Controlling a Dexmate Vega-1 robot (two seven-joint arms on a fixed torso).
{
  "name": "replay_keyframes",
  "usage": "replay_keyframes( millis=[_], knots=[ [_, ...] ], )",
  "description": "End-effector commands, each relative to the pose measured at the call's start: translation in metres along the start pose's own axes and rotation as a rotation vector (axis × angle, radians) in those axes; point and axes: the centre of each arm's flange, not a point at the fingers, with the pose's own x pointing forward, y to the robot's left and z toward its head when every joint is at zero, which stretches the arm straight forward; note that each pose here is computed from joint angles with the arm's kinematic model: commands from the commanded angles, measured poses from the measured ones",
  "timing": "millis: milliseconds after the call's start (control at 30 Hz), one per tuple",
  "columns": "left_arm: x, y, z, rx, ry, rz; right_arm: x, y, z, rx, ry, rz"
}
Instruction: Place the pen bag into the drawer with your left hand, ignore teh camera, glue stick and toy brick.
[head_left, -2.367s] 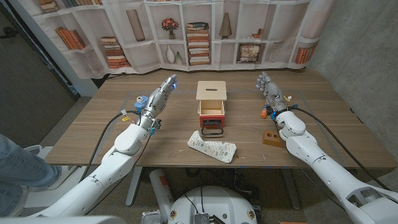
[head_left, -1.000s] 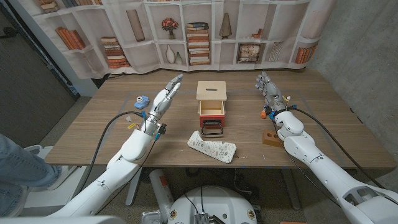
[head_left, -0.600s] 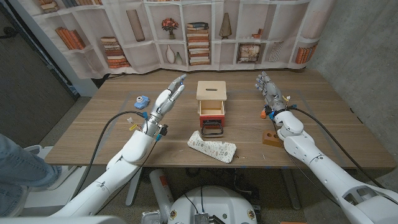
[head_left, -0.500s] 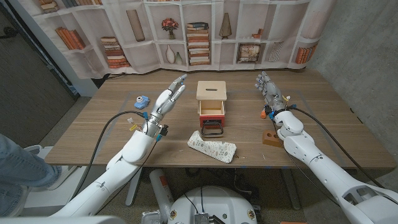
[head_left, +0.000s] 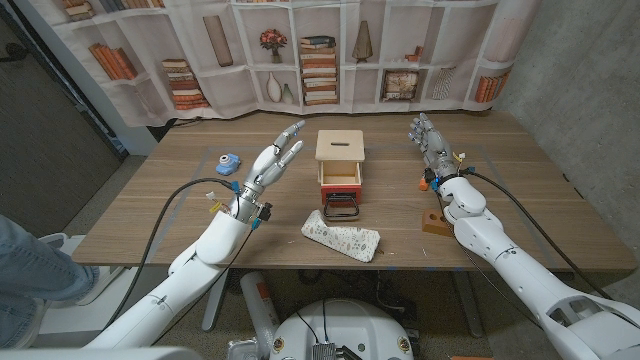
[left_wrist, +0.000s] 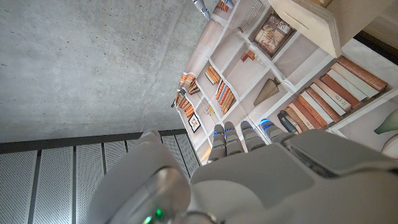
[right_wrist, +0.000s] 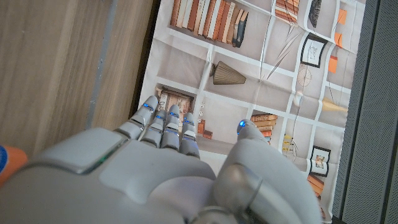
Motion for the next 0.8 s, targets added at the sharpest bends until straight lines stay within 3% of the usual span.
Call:
replay_keyframes(
  millis=[33,800],
  knots=[
    [-0.003,-0.005,0.006,0.025,-0.009,-0.026,-0.001,-0.001,0.002,0.002,-0.011,-0.005],
    [-0.009,-0.010,0.017,0.104,-0.011,-0.055,0.003,0.004,0.005,0.019,-0.030,-0.002]
  ],
)
